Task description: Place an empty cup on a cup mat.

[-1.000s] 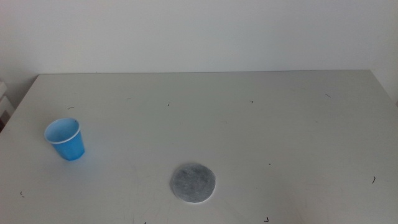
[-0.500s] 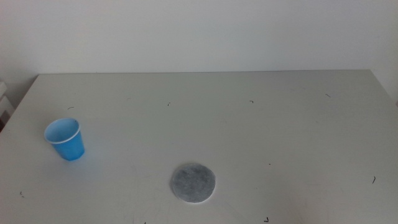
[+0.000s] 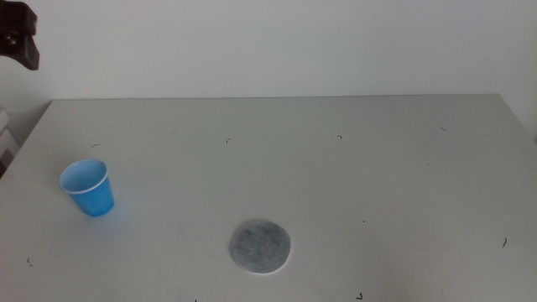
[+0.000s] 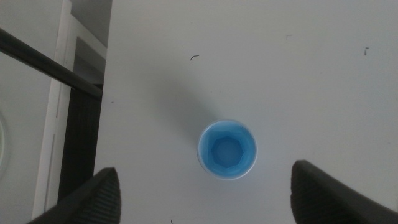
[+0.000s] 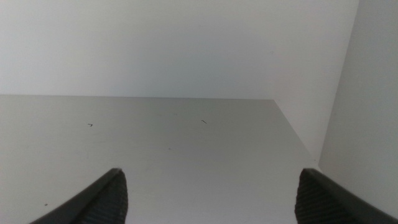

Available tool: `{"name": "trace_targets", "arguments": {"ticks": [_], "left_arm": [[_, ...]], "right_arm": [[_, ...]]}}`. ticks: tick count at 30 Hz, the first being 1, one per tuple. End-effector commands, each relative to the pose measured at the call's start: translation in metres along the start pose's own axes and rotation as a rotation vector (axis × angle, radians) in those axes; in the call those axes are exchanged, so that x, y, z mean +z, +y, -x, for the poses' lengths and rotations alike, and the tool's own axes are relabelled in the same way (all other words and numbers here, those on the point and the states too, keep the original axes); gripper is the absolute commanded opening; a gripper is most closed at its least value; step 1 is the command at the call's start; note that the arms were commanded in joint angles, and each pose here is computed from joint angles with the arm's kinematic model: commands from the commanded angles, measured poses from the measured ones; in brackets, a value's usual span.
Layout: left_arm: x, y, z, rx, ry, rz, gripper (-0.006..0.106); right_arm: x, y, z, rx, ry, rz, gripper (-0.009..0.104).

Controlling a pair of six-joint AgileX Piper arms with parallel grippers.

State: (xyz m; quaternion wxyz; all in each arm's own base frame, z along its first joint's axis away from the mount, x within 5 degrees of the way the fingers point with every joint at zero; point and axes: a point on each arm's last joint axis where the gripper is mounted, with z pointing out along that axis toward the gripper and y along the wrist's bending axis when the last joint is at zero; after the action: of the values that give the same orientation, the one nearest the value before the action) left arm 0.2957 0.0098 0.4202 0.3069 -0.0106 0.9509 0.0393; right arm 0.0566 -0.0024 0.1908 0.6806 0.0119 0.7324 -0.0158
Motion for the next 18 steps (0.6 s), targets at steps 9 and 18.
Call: {"name": "trace_targets", "arguments": {"ticks": [9, 18], "left_arm": [[0.058, -0.001, 0.008, 0.009, 0.159, -0.050, 0.105], [0.122, 0.019, 0.005, -0.018, 0.281, -0.128, 0.105]], "right_arm": [[-0.003, 0.000, 0.011, -0.019, -0.109, 0.000, 0.094], [-0.003, 0.000, 0.011, -0.019, -0.109, 0.000, 0.094]]}}
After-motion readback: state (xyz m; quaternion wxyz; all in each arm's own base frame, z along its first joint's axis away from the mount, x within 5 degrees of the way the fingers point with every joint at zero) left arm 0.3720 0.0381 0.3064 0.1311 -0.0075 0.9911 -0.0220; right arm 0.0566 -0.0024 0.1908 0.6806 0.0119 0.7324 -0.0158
